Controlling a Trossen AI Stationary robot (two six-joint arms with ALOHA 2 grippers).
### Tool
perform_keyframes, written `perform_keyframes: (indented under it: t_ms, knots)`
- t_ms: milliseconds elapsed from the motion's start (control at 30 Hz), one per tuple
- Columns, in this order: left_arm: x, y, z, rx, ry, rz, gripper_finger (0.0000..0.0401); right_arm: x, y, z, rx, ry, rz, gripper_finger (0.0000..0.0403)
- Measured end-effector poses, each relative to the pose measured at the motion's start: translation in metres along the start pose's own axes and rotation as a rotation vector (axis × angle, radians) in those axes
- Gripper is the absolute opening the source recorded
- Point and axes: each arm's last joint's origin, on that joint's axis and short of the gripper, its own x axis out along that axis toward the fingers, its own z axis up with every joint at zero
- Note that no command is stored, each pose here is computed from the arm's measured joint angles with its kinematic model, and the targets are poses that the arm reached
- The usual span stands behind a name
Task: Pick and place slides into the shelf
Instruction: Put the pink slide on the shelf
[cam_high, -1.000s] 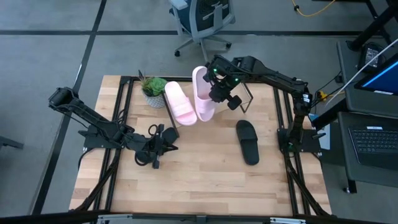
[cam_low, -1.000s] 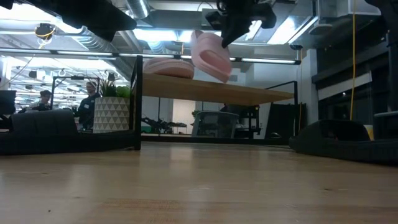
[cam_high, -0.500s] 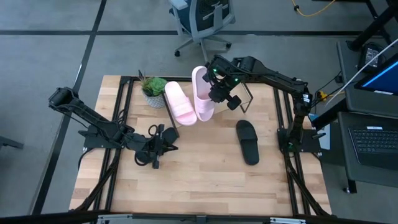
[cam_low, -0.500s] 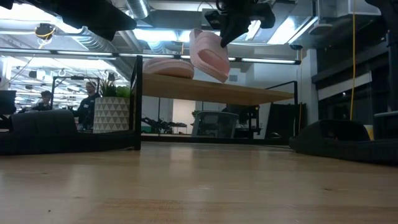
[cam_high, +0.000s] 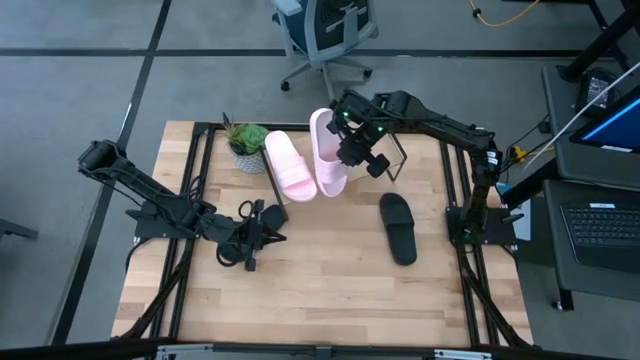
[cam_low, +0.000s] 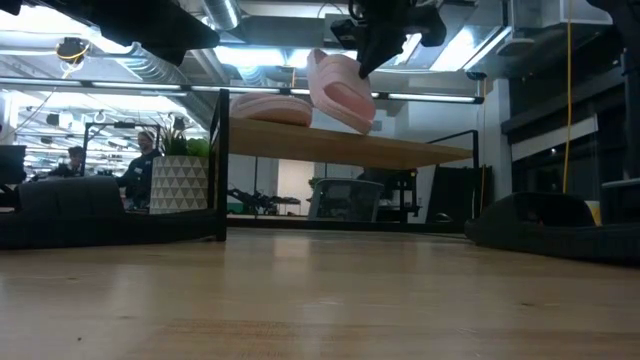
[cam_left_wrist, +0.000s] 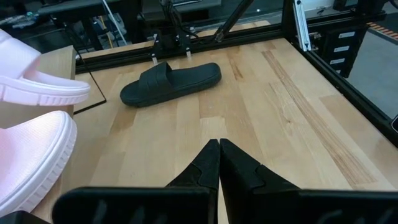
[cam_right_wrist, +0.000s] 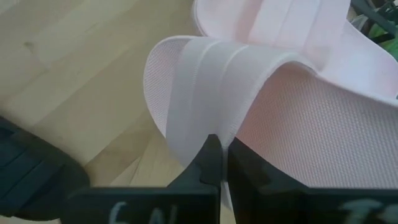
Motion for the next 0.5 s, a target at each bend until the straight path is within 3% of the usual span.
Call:
perform_keyframes:
  t_ms: [500]
  knots:
    - [0.0, 0.0, 0.0, 0.0, 0.0, -0.001, 0.0005, 0.026, -0.013, -0.003, -0.015, -0.001, 0.002, 0.0011]
